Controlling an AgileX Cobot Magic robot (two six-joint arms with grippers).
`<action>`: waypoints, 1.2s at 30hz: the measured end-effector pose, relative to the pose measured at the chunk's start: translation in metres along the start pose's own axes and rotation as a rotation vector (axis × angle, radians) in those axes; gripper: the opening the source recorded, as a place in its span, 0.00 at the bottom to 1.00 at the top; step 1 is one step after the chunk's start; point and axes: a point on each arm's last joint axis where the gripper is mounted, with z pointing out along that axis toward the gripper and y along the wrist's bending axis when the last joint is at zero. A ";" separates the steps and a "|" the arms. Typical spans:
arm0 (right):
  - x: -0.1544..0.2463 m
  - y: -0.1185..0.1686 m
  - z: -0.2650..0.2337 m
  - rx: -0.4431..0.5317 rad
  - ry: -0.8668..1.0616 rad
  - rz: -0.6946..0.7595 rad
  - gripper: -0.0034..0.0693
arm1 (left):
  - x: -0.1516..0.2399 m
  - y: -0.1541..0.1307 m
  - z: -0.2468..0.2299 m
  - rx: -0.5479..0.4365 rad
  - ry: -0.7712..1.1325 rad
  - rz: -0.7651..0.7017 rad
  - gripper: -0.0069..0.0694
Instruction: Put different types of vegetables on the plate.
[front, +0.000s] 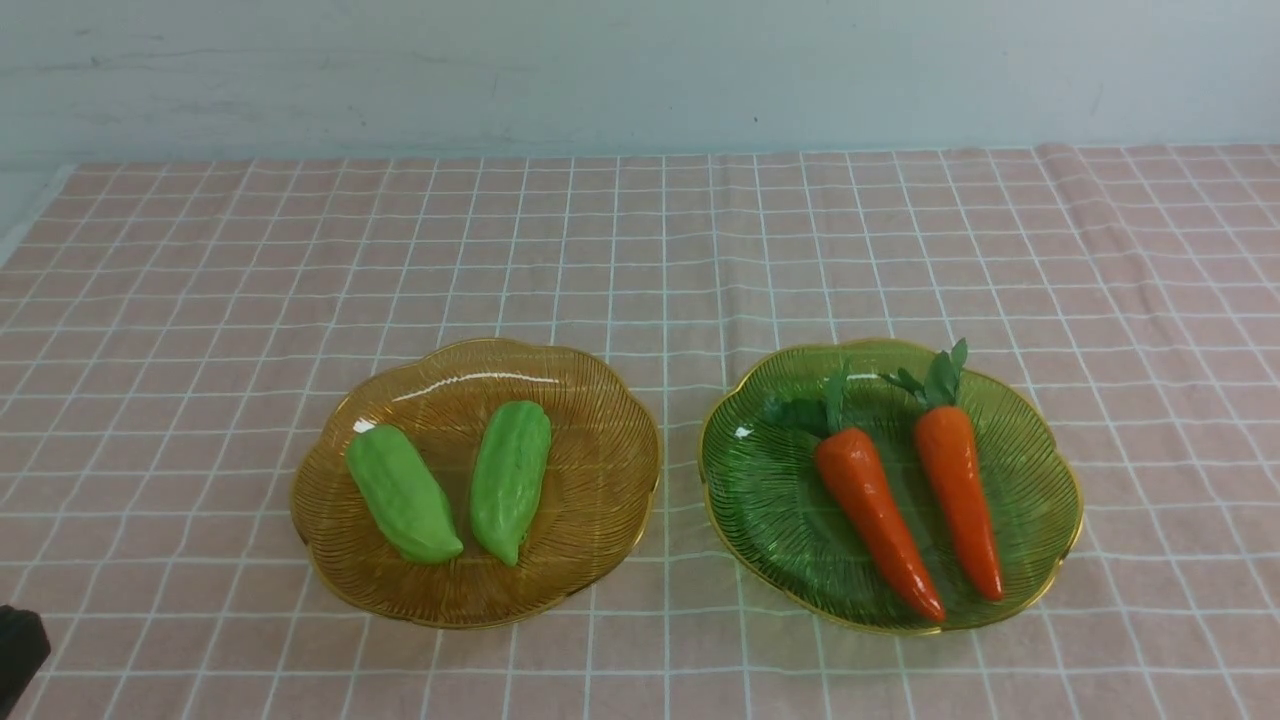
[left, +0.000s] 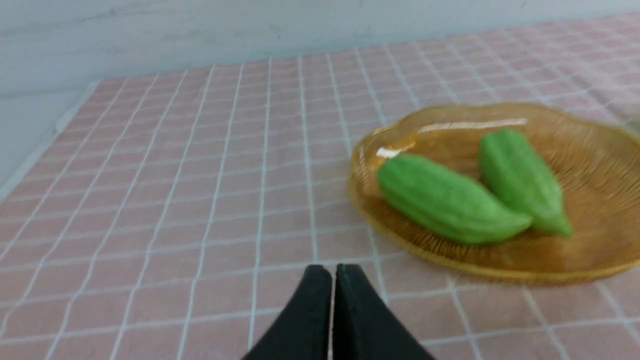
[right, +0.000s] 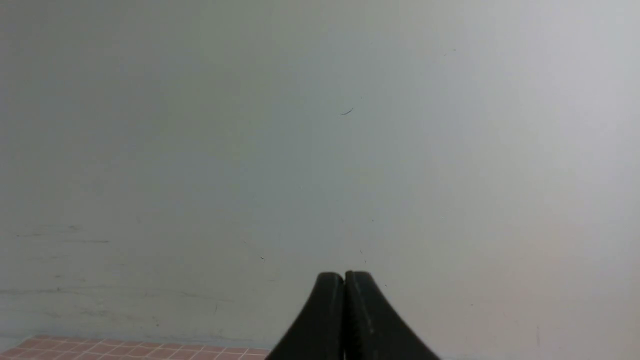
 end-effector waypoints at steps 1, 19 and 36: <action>0.000 0.000 0.000 0.000 0.000 0.000 0.03 | 0.006 0.000 0.003 -0.009 0.021 -0.001 0.09; 0.000 0.000 -0.001 0.000 0.002 -0.002 0.03 | 0.027 0.000 0.011 -0.017 0.059 0.002 0.09; 0.018 -0.005 0.001 0.062 0.087 -0.174 0.03 | 0.027 0.000 0.011 -0.017 0.059 0.003 0.09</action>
